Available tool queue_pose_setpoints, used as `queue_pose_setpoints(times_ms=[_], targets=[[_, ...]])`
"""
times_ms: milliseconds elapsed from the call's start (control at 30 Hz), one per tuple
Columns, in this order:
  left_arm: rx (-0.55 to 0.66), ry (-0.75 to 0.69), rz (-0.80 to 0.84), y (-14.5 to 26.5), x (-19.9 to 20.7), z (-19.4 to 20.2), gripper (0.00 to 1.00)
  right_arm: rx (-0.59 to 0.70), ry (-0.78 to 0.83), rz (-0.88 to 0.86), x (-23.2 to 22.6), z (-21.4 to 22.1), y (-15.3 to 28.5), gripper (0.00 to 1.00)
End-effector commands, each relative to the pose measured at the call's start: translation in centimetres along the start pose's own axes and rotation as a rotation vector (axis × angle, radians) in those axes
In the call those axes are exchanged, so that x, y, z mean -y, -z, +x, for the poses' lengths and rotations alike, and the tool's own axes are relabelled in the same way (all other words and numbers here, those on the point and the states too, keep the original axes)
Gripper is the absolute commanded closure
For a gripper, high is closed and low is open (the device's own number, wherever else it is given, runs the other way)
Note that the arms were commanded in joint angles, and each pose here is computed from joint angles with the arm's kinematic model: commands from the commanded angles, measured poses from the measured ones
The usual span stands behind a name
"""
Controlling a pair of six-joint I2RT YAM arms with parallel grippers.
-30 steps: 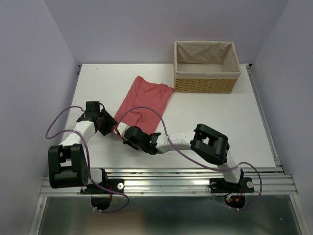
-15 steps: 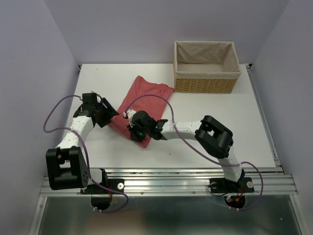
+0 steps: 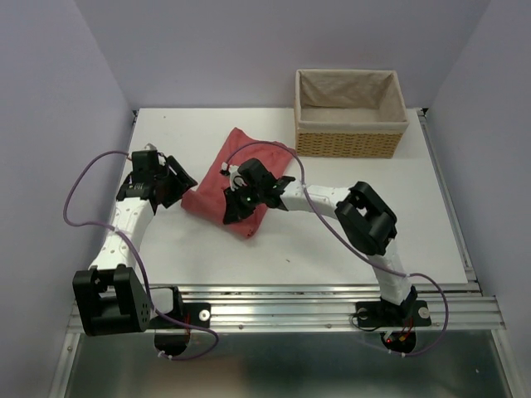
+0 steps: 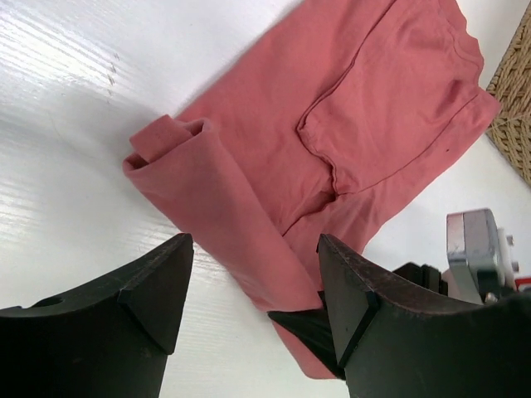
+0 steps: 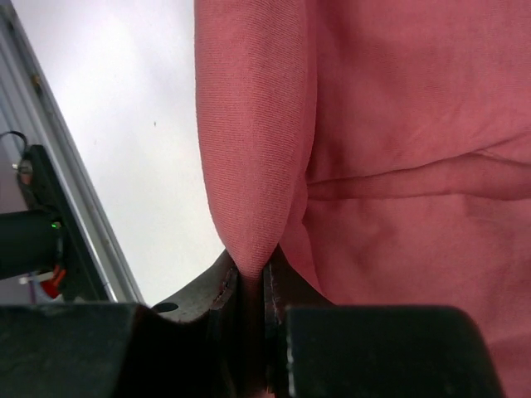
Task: Roll the t-shirts
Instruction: Roll the T-shirt to the center of the board.
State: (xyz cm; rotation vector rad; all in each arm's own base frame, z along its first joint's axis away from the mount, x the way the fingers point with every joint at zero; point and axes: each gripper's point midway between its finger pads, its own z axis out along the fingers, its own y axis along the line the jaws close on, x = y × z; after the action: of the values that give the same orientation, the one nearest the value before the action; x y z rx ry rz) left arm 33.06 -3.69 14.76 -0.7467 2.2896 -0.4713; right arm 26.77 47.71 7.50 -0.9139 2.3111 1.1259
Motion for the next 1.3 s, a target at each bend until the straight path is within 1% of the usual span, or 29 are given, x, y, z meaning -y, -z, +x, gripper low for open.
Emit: queue_pose_setpoints(times_ms=[0, 133, 400, 567, 1267], targets=[[0.017, -0.029, 0.002, 0.7, -0.1, 0.0, 0.28, -0.032, -0.052, -0.129, -1.6, -1.1, 0.2, 0.99], [0.006, -0.026, 0.002, 0.6, -0.4, 0.6, 0.28, -0.092, -0.071, -0.184, -1.6, -0.2, -0.3, 0.99], [-0.009, -0.031, -0.006, 0.3, -0.9, 1.2, 0.28, -0.136, -0.12, -0.267, -1.3, 0.2, 0.0, 0.99], [-0.019, -0.029, 0.0, 0.1, -0.9, 1.5, 0.28, -0.164, -0.148, -0.32, -1.9, 0.6, -0.1, 0.99], [-0.034, -0.024, 0.008, -0.1, -1.2, 2.3, 0.28, -0.205, -0.199, -0.375, -1.8, 1.1, -0.6, 0.99]])
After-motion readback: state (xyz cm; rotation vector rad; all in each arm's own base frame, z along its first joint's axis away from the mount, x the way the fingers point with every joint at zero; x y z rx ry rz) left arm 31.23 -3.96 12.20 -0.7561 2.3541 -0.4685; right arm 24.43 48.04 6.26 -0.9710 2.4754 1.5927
